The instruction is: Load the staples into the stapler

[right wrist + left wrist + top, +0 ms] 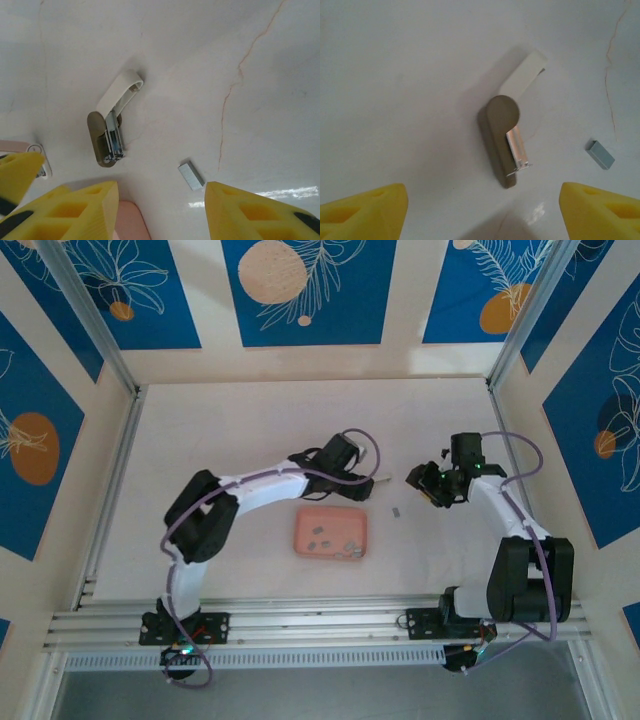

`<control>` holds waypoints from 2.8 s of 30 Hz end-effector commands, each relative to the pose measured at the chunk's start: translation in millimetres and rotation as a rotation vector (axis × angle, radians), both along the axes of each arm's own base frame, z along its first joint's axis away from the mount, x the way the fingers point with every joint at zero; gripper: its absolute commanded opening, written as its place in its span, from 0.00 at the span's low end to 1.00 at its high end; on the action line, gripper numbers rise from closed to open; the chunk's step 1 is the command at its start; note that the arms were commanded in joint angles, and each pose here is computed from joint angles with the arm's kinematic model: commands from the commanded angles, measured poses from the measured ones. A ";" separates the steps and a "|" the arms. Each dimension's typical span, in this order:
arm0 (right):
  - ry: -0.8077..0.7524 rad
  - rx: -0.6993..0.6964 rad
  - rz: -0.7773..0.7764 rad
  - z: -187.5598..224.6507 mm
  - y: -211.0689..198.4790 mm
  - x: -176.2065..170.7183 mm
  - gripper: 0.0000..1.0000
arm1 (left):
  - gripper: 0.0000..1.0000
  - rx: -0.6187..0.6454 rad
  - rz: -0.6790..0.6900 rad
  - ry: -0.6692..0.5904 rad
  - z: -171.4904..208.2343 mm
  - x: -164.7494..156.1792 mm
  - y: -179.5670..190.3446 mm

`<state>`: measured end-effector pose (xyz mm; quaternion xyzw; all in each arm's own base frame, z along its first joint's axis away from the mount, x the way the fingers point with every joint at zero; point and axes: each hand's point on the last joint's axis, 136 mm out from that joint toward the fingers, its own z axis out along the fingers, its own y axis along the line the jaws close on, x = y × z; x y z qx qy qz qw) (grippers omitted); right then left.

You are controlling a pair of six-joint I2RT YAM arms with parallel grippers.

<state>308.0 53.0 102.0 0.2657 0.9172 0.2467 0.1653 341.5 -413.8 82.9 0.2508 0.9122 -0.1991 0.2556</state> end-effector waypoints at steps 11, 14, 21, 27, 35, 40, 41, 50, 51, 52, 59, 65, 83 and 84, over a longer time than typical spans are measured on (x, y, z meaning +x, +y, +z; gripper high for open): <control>-0.044 0.103 0.044 15.6 14.7 -2.7 0.51 | 0.65 0.140 0.034 0.168 -39.8 -9.9 -23.8; -0.046 0.108 0.046 16.5 15.1 -5.1 0.51 | 0.62 0.158 0.038 0.184 -47.7 -9.4 -26.1; -0.053 0.109 0.044 19.3 12.8 -9.8 0.51 | 0.52 0.191 0.054 0.195 -62.4 -9.7 -27.3; -0.065 0.113 0.043 23.4 11.3 -10.7 0.51 | 0.37 0.189 0.062 0.191 -66.2 -7.7 -28.2; -0.105 0.127 0.045 32.4 13.6 -7.8 0.51 | 0.12 0.032 0.084 0.158 -39.3 -2.4 -33.9; -0.177 0.143 0.068 47.7 20.6 1.1 0.53 | 0.11 -0.182 0.119 0.137 -5.1 2.5 -33.7; -0.195 0.147 0.082 51.7 24.1 3.5 0.54 | 0.11 -0.244 0.126 0.131 5.1 4.7 -33.3; -0.286 0.103 0.181 71.3 60.9 25.2 0.61 | 0.11 -0.667 0.133 0.152 51.5 4.7 -24.9; -0.283 0.098 0.189 71.2 64.9 27.4 0.61 | 0.11 -0.683 0.126 0.153 54.0 3.9 -24.5; -0.280 0.094 0.202 70.9 70.4 30.4 0.61 | 0.11 -0.697 0.116 0.155 56.1 1.8 -25.4; -0.206 0.018 0.178 58.3 81.7 49.2 0.61 | 0.12 -0.765 0.085 0.157 64.9 -5.9 -24.8; -0.213 0.029 0.187 57.1 89.1 66.8 0.60 | 0.12 -0.822 0.072 0.150 73.7 -7.9 -23.2; -0.201 -0.294 0.262 62.2 75.4 68.7 0.20 | 0.73 -0.724 0.159 -0.011 74.4 4.6 24.5; -0.187 -0.323 0.280 59.4 75.4 68.2 0.19 | 0.75 -0.703 0.164 -0.041 76.4 4.9 30.7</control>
